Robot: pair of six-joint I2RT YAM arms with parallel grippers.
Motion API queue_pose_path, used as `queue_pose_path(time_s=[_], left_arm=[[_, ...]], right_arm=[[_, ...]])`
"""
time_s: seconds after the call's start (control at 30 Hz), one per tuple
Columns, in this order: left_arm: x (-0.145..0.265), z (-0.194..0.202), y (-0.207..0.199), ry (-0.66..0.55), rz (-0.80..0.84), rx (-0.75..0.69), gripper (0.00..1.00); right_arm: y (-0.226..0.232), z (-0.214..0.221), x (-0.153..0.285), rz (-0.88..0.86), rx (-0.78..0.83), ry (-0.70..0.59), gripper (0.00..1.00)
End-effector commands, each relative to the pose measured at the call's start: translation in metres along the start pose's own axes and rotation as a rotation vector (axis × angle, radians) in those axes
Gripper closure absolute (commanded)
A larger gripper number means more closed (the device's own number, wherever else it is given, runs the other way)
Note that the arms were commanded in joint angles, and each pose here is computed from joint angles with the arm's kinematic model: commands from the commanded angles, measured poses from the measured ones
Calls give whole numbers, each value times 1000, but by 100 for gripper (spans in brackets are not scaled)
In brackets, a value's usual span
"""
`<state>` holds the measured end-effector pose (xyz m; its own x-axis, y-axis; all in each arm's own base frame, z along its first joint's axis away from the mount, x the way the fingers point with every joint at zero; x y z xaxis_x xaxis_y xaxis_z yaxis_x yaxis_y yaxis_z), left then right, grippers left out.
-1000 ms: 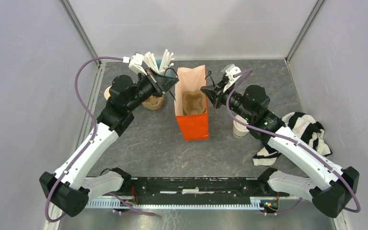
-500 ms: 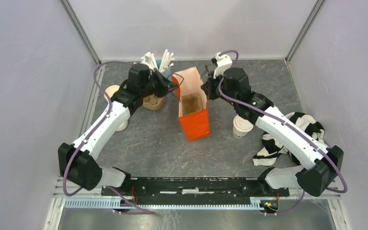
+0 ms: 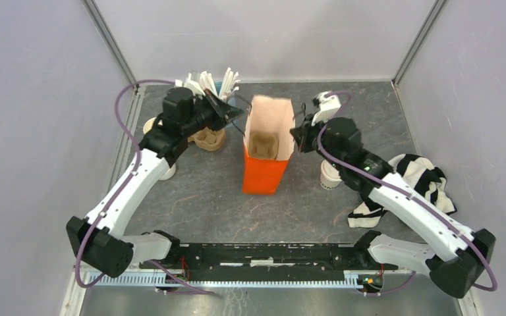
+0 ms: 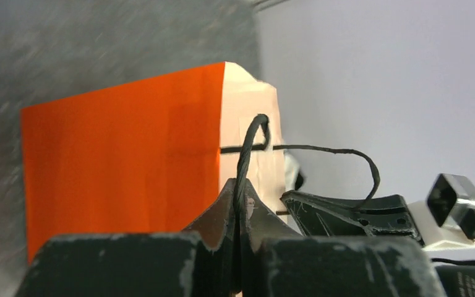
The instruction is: Pack the takeout coffee
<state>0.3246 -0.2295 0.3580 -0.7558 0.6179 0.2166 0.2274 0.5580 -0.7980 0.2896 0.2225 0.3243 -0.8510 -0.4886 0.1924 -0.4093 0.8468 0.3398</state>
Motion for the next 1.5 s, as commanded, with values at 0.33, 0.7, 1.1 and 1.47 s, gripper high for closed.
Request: queue_pose_path(time_s=[0.33,0.7,1.1,1.47], left_arm=[[20,-27,-57,-135,240,-297,98],[18,-2,-32,-124,231,-385,98],[6,-2,28,-57,-118,-300,98],[1,3,39,8,-180,-320,95]], right_arm=[[52,-49,-11,-274,268,-207,100],[59,-3,-2,-422,328,-275,100],[57,37,13,-239,203,-17,75],[34,-3,84,-142,354,172,9]])
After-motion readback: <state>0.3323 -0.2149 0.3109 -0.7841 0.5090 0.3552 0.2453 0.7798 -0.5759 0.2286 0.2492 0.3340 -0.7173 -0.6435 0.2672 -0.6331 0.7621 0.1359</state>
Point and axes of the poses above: each gripper's point midway between its finger pads, its own x axis back along the fingers, its own y axis along the line the jaws close on, z = x × y, the point moved 1 cm from there along x, back along the fingers, and after that the axes turned 4 degrees about -x, right-handed, at the moved point
